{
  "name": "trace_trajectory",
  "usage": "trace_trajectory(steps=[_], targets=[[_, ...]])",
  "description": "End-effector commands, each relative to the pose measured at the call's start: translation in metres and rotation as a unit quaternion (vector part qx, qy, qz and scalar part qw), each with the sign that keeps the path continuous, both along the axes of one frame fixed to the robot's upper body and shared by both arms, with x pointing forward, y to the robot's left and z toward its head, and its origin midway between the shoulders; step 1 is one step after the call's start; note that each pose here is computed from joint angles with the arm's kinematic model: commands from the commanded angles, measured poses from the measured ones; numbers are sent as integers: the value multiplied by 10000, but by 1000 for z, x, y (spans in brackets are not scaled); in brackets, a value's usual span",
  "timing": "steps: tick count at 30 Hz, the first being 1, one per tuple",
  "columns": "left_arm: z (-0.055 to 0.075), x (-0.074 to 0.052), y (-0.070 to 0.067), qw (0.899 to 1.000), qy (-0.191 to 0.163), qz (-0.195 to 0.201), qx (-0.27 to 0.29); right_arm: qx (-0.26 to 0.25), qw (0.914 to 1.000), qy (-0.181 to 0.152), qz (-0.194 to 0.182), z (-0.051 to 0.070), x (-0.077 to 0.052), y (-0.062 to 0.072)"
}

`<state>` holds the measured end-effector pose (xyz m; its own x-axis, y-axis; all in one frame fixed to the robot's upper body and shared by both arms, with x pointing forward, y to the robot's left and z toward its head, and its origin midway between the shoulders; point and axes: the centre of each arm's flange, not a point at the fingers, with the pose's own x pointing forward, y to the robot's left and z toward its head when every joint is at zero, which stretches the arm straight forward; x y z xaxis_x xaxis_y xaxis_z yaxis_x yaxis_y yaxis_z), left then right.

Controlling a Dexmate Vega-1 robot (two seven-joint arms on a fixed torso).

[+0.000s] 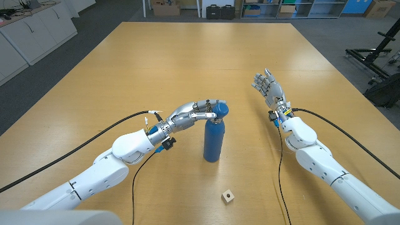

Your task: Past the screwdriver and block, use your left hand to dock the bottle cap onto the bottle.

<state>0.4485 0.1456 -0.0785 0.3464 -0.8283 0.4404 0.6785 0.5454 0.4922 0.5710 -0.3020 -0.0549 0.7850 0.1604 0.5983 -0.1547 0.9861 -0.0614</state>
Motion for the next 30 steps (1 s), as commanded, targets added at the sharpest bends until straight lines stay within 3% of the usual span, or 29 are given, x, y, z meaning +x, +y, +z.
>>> trace_trajectory(steps=[1,18,22,26,30], targets=[[7,3,3,9998,-188,-36,82,5,10000,-24,-54,2,-1,1],[5,10,8,9999,-162,1,-39,-9,10000,-11,-59,2,-2,3],[6,10,12,9996,-249,109,-125,-6,10000,-10,-37,1,-1,3],[10,8,20,9976,-445,464,-248,-13,10000,-16,-30,0,-3,3],[8,10,23,9968,-424,574,-372,-41,10000,9,-28,0,-3,3]])
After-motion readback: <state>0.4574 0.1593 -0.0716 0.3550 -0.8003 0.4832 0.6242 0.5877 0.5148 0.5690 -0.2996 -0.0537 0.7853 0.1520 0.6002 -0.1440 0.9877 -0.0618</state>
